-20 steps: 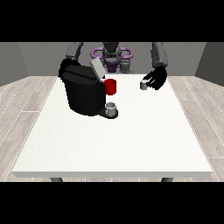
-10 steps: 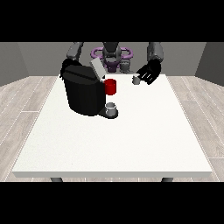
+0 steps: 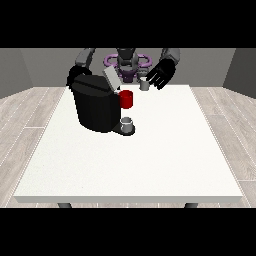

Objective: Insert the coffee pod into the coffee machine and close the lid

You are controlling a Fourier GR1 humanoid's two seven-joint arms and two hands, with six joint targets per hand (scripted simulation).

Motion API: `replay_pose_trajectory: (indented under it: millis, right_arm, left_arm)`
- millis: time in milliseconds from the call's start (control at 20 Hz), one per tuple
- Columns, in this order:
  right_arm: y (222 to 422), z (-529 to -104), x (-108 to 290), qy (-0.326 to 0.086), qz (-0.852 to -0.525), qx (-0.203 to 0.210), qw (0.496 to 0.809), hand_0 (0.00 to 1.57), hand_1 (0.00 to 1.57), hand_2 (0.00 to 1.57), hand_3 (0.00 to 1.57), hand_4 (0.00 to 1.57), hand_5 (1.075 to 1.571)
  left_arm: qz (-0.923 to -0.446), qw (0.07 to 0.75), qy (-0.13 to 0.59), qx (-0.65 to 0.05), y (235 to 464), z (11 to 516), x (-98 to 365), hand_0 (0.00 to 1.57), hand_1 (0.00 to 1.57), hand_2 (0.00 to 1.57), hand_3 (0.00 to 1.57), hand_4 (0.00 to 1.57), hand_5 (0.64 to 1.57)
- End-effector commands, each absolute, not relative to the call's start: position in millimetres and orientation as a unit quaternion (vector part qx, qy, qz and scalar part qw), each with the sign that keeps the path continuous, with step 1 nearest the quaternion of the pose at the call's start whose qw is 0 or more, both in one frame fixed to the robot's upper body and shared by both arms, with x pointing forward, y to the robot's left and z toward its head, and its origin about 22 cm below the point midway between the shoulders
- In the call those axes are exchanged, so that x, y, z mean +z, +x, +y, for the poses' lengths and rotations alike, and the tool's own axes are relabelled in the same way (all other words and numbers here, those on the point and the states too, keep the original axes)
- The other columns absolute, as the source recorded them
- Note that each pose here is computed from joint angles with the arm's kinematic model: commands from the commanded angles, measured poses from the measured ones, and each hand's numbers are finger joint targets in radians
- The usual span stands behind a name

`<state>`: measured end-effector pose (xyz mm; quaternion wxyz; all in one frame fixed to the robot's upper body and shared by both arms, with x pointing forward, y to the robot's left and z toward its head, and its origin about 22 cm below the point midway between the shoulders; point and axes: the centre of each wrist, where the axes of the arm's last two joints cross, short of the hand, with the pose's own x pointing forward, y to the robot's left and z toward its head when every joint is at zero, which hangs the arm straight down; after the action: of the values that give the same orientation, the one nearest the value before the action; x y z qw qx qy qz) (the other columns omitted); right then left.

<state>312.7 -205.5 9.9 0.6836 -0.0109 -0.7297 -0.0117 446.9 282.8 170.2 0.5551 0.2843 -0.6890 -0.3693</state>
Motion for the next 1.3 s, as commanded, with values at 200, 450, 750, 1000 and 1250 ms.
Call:
replay_pose_trajectory:
  millis: [200,450,750,1000,1250]
  right_arm:
    - [312.5,-179.6,33.6,-0.001,-0.748,0.014,0.663,0.00,0.00,0.00,0.00,0.51,1.571]
    - [311.0,-200.7,30.4,-0.009,-0.750,0.006,0.662,0.00,0.00,0.00,0.00,0.51,1.571]
    - [316.2,-198.3,42.6,-0.024,-0.765,-0.002,0.643,0.00,0.00,0.00,0.00,0.52,1.571]
    - [320.5,-205.5,39.8,-0.035,-0.764,-0.018,0.644,0.00,0.00,0.00,0.00,0.53,1.571]
    - [312.3,-192.2,50.9,-0.018,-0.765,-0.006,0.644,0.00,0.00,0.00,0.00,0.51,1.571]
  left_arm:
    - [-0.701,0.550,0.300,-0.342,455.2,285.3,218.2,1.28,1.28,1.33,1.27,0.48,1.571]
    - [-0.702,0.543,0.306,-0.343,457.2,274.1,219.8,1.28,1.28,1.33,1.26,0.52,1.571]
    - [-0.717,0.523,0.307,-0.345,458.9,269.3,226.8,1.31,1.31,1.33,1.24,0.49,1.571]
    - [-0.713,0.524,0.304,-0.353,460.4,264.4,247.8,1.30,1.30,1.33,1.23,0.50,1.571]
    - [-0.705,0.537,0.298,-0.355,458.3,294.1,245.4,1.26,1.26,1.30,1.21,0.51,1.571]
